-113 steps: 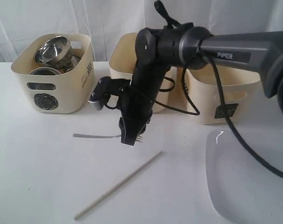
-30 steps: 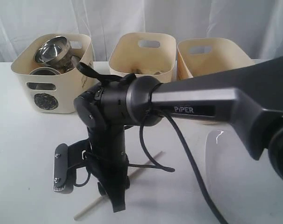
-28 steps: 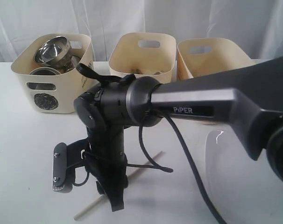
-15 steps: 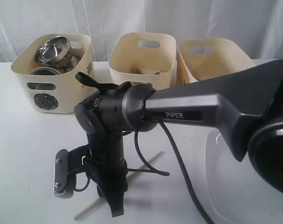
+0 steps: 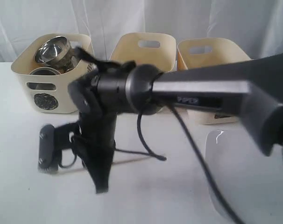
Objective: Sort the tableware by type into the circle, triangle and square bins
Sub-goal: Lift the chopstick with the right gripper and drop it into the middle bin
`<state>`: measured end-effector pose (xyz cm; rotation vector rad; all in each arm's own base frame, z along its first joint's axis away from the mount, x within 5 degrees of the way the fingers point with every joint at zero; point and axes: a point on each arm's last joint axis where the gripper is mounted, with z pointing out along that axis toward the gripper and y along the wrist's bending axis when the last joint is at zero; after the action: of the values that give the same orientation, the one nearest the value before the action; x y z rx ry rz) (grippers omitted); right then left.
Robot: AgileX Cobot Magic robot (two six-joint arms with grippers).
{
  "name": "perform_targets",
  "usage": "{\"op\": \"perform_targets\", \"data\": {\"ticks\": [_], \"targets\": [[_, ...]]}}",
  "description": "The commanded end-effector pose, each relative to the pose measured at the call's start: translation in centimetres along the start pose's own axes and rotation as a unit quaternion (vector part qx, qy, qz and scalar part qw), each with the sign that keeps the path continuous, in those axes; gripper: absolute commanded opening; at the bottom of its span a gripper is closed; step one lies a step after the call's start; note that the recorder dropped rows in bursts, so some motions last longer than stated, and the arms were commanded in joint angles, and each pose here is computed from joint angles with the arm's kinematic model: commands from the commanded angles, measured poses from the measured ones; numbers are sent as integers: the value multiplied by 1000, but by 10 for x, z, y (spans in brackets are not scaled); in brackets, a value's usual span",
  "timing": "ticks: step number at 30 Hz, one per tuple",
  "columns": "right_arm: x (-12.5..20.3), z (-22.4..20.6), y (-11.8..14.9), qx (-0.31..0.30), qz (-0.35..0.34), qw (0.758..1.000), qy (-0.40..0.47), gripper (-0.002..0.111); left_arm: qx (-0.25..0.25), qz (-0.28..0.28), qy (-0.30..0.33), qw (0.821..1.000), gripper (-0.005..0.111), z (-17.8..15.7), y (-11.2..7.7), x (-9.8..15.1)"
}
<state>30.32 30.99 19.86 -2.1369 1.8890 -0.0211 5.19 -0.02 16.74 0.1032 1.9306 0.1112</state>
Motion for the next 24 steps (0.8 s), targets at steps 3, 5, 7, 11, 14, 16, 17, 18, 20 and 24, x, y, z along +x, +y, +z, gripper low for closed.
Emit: {"op": "perform_targets", "data": {"ticks": [3, 5, 7, 11, 14, 16, 17, 18, 20, 24], "targets": [[-3, -108, -60, 303, 114, 930, -172, 0, 4, -6, -2, 1000, 0, 0, -1, 1], [11, -118, -75, 333, 201, 897, -211, 0, 4, -6, -2, 1000, 0, 0, -1, 1], [31, -123, -90, 350, 288, 859, -237, 0, 4, -6, -2, 1000, 0, 0, -1, 1], [68, -131, -113, 375, 391, 797, -267, 0, 4, -6, -2, 1000, 0, 0, -1, 1], [96, -136, -128, 392, 425, 763, -288, 0, 4, -6, -2, 1000, 0, 0, -1, 1], [109, -136, -136, 392, 441, 745, -311, 0, 4, -6, -2, 1000, 0, 0, -1, 1], [116, -134, -140, 392, 445, 738, -322, 0, 4, -6, -2, 1000, 0, 0, -1, 1], [123, -132, -145, 393, 444, 734, -331, 0, 4, -6, -2, 1000, 0, 0, -1, 1], [133, -124, -152, 393, 435, 730, -350, 0, 4, -6, -2, 1000, 0, 0, -1, 1], [157, -104, -164, 391, 440, 726, -355, 0, 4, -6, -2, 1000, 0, 0, -1, 1]]}}
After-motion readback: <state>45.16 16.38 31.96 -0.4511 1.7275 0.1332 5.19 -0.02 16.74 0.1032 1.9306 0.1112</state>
